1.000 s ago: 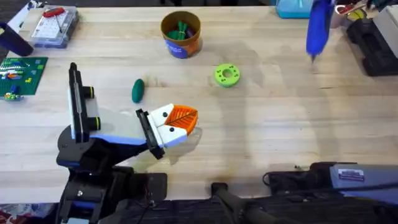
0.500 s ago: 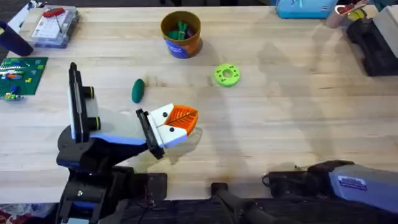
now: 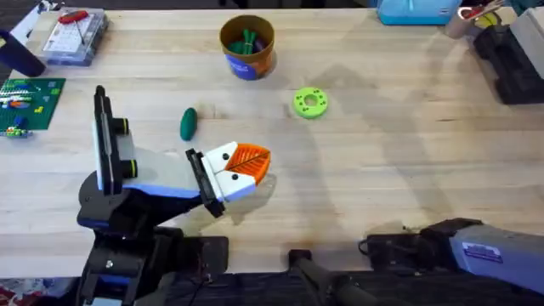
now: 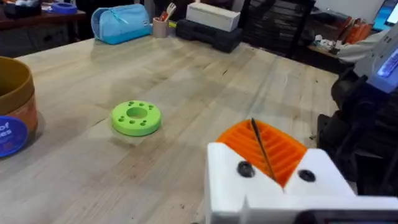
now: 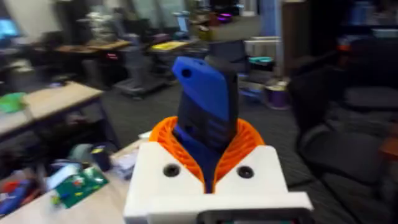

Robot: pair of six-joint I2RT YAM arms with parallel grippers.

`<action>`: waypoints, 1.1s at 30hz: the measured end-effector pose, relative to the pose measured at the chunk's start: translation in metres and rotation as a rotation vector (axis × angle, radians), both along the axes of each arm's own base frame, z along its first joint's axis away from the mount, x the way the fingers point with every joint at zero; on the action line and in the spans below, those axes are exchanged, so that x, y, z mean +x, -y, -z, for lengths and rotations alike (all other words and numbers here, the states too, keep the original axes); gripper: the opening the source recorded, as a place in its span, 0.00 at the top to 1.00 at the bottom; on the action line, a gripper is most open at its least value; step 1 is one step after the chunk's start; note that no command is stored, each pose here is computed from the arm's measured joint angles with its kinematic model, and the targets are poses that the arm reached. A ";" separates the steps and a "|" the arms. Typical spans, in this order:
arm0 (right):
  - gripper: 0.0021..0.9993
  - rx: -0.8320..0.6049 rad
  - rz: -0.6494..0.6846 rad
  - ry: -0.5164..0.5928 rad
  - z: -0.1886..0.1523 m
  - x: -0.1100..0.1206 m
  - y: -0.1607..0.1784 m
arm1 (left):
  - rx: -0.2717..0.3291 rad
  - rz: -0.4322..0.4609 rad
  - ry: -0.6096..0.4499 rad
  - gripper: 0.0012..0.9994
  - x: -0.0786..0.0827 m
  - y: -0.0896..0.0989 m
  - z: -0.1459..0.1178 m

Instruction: Pick up the gripper from the table and insert it into the empty holder that is missing its gripper. Then pick up a screw, insert it into the mounting hole, and use the screwdriver to tighten it. Finally, clean up the table by picking up the vegetable and placing it into the bucket.

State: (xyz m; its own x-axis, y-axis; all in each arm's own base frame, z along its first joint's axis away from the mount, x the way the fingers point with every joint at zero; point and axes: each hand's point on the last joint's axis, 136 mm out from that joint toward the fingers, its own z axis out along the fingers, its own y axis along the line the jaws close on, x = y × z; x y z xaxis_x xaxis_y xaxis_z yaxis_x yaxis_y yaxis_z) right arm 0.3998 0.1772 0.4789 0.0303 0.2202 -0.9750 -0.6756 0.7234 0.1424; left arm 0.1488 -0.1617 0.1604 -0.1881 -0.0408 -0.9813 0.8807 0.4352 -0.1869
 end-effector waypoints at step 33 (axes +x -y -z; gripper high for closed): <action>0.98 0.039 -0.937 0.124 0.025 -0.172 -0.128 | 0.000 -0.003 0.001 0.98 0.000 0.000 0.000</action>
State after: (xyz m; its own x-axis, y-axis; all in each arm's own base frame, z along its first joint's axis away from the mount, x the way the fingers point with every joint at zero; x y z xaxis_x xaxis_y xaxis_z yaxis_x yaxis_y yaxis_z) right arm 0.2282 0.3054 0.4538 -0.0725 0.2401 -0.9680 -0.9911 -0.1256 0.0431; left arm 0.1492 -0.1615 0.1605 -0.1873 -0.0411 -0.9814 0.8797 0.4376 -0.1862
